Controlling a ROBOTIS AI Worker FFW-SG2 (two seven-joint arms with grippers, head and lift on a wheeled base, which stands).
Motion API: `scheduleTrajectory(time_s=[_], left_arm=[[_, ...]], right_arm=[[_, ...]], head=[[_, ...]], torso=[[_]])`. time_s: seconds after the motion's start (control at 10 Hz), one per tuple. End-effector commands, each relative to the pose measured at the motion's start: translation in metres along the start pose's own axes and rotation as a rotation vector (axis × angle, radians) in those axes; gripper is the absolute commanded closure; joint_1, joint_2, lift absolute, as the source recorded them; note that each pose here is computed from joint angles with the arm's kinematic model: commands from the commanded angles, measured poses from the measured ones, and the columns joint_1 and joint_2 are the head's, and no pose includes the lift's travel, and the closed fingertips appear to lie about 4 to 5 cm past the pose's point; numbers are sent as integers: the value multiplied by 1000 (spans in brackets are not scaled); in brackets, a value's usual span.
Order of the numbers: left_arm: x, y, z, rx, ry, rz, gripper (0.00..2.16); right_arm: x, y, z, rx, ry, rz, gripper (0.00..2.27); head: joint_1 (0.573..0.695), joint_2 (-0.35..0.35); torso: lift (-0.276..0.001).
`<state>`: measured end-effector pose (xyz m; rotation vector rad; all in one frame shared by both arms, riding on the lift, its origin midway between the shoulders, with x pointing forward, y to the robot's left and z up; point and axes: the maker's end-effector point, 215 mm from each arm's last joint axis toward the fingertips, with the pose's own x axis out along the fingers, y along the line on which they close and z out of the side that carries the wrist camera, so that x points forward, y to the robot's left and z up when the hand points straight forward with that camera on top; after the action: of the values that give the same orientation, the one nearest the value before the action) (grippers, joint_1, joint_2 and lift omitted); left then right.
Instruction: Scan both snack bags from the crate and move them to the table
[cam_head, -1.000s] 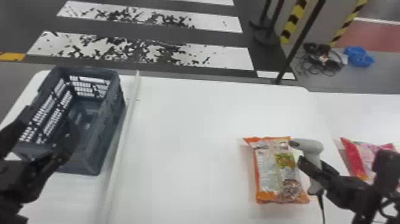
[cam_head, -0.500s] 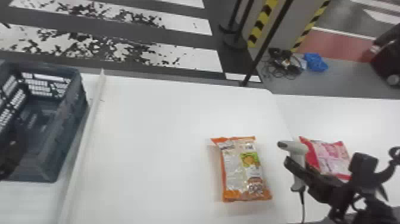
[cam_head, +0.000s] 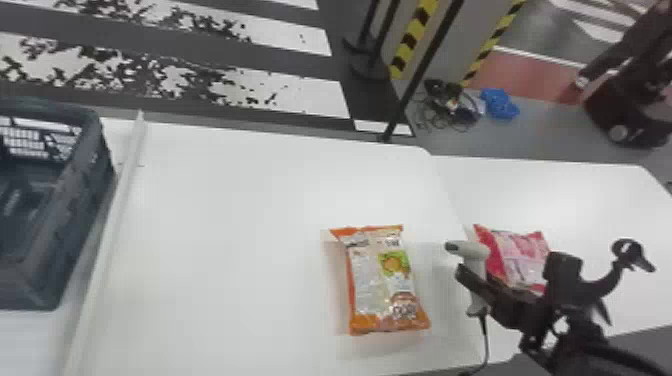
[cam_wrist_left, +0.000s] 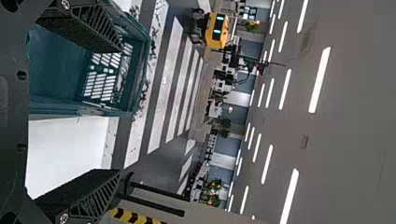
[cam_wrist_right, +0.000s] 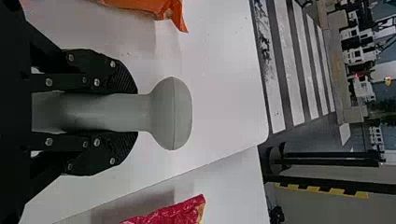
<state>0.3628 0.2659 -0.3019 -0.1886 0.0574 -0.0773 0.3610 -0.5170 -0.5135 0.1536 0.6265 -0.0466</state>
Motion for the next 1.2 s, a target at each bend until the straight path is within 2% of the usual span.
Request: scheduleTrajectory(time_s=[0.0,0.2,0.3,0.4,0.5,0.6,0.8,0.9,1.0,1.1], left_arm=[[0,0,0,0,-1,-1,76],[2,-1,2,1,-5,-3,76],[2,0,3,2,-7,-2,76],[2,-1,3,1,-8,-3,76],[2,-2,3,-1,-8,-3,76],[2,-2,3,-1,-8,-3,76],[2,-1,3,0,-8,-2,76],[2,-2,2,-3,-7,-2,76],[3,-1,1,-3,-6,-1,76],[3,-1,0,-3,-4,-2,76]], right_arm=[[9,-7,-17,-8,38,-11,2243],[15,-8,-30,-20,48,-12,2223],[16,-10,-30,-19,46,-20,1841],[16,-11,-25,-25,34,-21,1355],[15,-10,-18,-42,11,-21,147],[8,-10,-5,-67,-17,-29,-2],[-15,1,40,-115,-111,-29,36],[-31,16,54,-122,-117,0,39],[-44,39,48,-76,-28,82,49],[-55,66,34,17,87,180,53]], head=[[695,-350],[695,-350],[695,-350],[695,-350],[695,-350],[695,-350],[695,-350],[695,-350],[695,-350],[695,-350]], torso=[[-87],[-87],[-87],[-87],[-87],[-87],[-87],[-87],[-87],[-87]])
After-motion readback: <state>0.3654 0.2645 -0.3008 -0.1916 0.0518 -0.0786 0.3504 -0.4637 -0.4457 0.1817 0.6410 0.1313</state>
